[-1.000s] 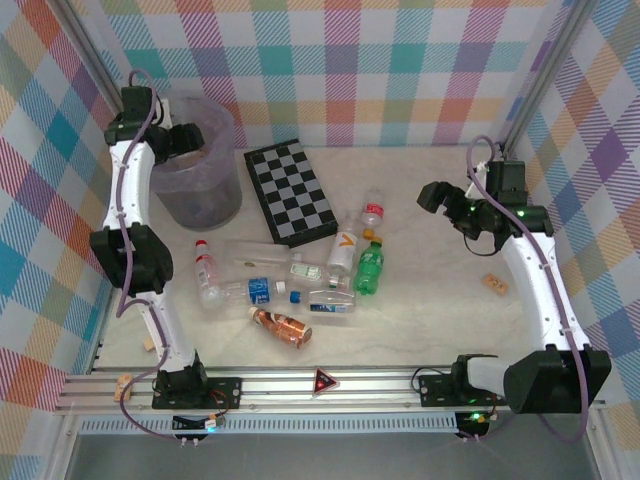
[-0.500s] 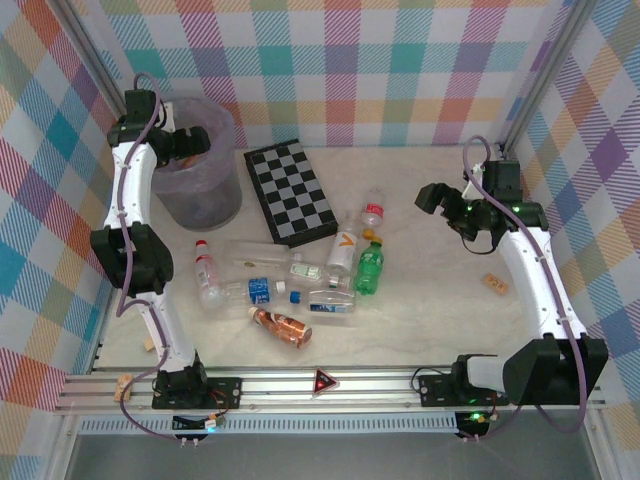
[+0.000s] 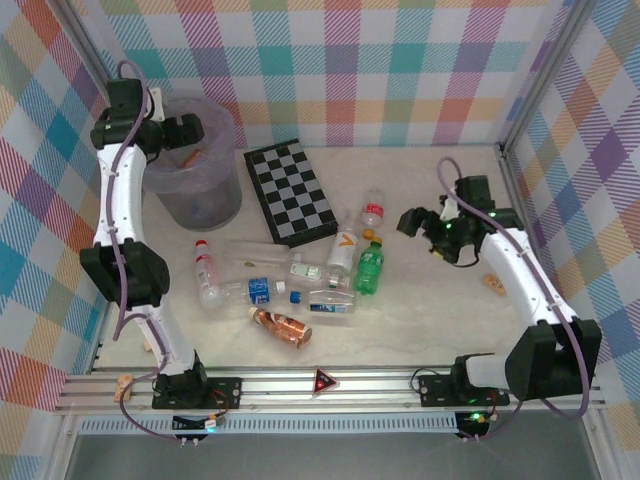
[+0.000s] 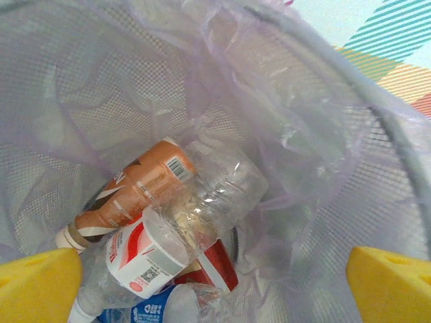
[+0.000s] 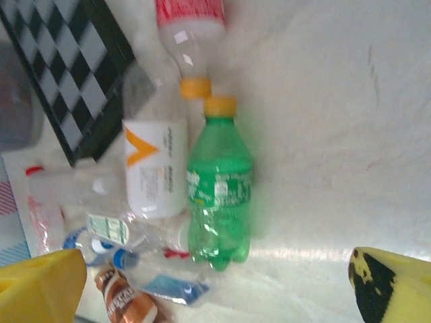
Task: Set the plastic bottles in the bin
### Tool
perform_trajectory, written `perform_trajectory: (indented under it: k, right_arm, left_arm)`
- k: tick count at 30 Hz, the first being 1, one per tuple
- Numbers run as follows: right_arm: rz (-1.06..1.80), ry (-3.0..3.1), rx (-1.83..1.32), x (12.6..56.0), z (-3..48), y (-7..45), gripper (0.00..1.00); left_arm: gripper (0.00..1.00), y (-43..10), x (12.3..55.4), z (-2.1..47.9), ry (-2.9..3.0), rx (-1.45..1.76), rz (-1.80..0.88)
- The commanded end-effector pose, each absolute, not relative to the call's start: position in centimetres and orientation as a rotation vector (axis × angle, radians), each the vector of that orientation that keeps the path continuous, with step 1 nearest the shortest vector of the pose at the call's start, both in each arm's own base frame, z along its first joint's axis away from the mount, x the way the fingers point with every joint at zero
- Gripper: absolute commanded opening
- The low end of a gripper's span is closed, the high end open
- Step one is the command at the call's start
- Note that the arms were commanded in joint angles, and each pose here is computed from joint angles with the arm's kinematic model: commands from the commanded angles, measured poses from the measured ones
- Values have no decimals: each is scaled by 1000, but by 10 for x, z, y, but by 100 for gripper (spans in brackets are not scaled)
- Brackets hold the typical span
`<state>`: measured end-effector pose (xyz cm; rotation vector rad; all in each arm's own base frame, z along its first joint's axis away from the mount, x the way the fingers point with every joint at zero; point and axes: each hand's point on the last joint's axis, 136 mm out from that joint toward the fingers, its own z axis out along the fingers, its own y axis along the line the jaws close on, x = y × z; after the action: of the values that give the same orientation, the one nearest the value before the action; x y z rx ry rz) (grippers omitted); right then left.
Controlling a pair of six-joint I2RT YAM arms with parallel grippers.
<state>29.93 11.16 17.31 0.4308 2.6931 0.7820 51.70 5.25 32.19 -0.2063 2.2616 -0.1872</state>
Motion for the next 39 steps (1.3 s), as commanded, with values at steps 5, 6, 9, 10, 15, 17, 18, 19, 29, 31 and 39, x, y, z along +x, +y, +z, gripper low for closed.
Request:
perform_trajectory:
  k: [5, 6, 9, 10, 15, 17, 18, 19, 29, 31, 39]
  right_arm:
    - [710, 2722, 558, 316, 156, 125, 99]
    - [688, 2721, 591, 320, 154, 123, 99]
    - [621, 2726, 689, 335, 150, 118, 99]
    - [616, 2737, 708, 340, 149, 118, 100]
    - [679, 2803, 725, 372, 142, 137, 99]
    - [720, 2838, 716, 386, 136, 146, 99]
    - [746, 2848, 704, 393, 133, 151, 100]
    - [780, 2857, 691, 401, 129, 157, 99]
    - [775, 2858, 691, 474, 94, 174, 99]
    - [751, 2871, 696, 480, 86, 174, 99]
    - [692, 2868, 689, 495, 70, 173, 90]
  left_arm:
    - [100, 53, 475, 379, 2189, -171, -96]
    - [100, 53, 469, 383, 2187, -173, -90]
    - [100, 52, 447, 394, 2178, -184, -70]
    - [100, 50, 439, 395, 2177, -195, -70]
    - [100, 16, 406, 391, 2152, -241, -220]
    - [100, -2, 395, 384, 2162, -218, -231]
    - [100, -10, 390, 380, 2166, -223, -233]
    - [100, -20, 385, 375, 2173, -222, -247]
    - [100, -115, 329, 325, 2220, -177, -494]
    - [100, -126, 319, 310, 2253, -174, -506]
    - [100, -143, 305, 282, 2278, -194, -534]
